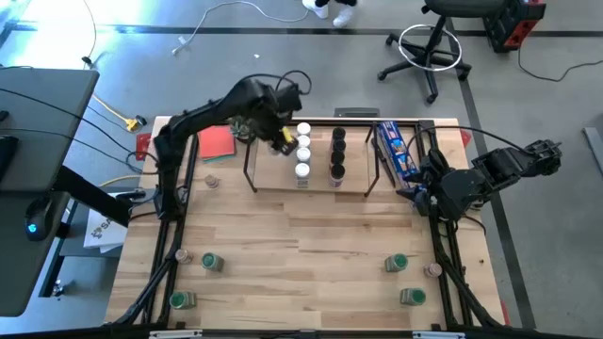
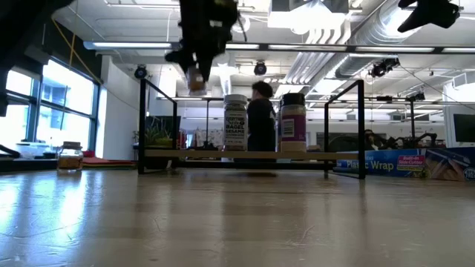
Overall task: Shelf spices
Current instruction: Put the brown seasoning bottle on the shelf, then put the brown seasoning bottle on the shelf aligned with the other brown seasoning bottles
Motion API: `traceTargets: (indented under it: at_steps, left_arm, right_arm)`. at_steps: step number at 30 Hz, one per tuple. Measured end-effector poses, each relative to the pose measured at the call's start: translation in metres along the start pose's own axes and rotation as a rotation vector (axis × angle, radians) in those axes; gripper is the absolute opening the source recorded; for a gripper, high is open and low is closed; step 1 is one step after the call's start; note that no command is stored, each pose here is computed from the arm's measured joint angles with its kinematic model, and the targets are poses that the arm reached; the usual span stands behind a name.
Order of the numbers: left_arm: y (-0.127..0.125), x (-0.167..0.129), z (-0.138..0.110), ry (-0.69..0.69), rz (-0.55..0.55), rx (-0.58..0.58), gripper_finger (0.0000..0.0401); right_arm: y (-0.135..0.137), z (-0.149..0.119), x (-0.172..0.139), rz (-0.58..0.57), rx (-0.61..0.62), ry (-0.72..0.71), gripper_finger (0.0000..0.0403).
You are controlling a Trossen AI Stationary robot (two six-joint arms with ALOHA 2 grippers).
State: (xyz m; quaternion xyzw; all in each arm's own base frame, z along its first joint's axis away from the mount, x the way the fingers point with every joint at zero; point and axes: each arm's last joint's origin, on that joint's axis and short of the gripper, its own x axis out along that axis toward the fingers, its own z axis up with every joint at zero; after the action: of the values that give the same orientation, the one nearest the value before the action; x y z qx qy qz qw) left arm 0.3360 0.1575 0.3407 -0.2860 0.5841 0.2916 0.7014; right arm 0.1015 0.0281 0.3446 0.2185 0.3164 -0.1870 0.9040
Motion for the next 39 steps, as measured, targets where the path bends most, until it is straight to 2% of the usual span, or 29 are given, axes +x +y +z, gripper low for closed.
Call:
traceTargets:
  at_steps: [7, 14, 19, 27, 39]
  left_arm:
    - [0.045, 0.055, 0.039, 0.107, 0.083, 0.103, 0.0168]
    - [0.052, 0.091, 0.055, 0.146, 0.142, 0.262, 0.0172]
    - [0.051, 0.108, 0.061, 0.157, 0.151, 0.325, 0.0183]
    - [0.05, 0.118, 0.064, 0.161, 0.152, 0.357, 0.0191]
    - [0.051, 0.116, 0.062, 0.171, 0.151, 0.353, 0.0259]
  right_arm:
    - [0.0, 0.0, 0.0, -0.007, 0.15, -0.009, 0.0249]
    - [-0.001, 0.002, 0.0, -0.046, 0.274, -0.068, 0.0249]
    - [-0.002, 0.002, 0.0, -0.058, 0.3, -0.089, 0.0249]
    - [-0.002, 0.002, 0.0, -0.059, 0.297, -0.09, 0.0249]
    - [-0.003, 0.002, 0.0, -0.07, 0.266, -0.084, 0.0249]
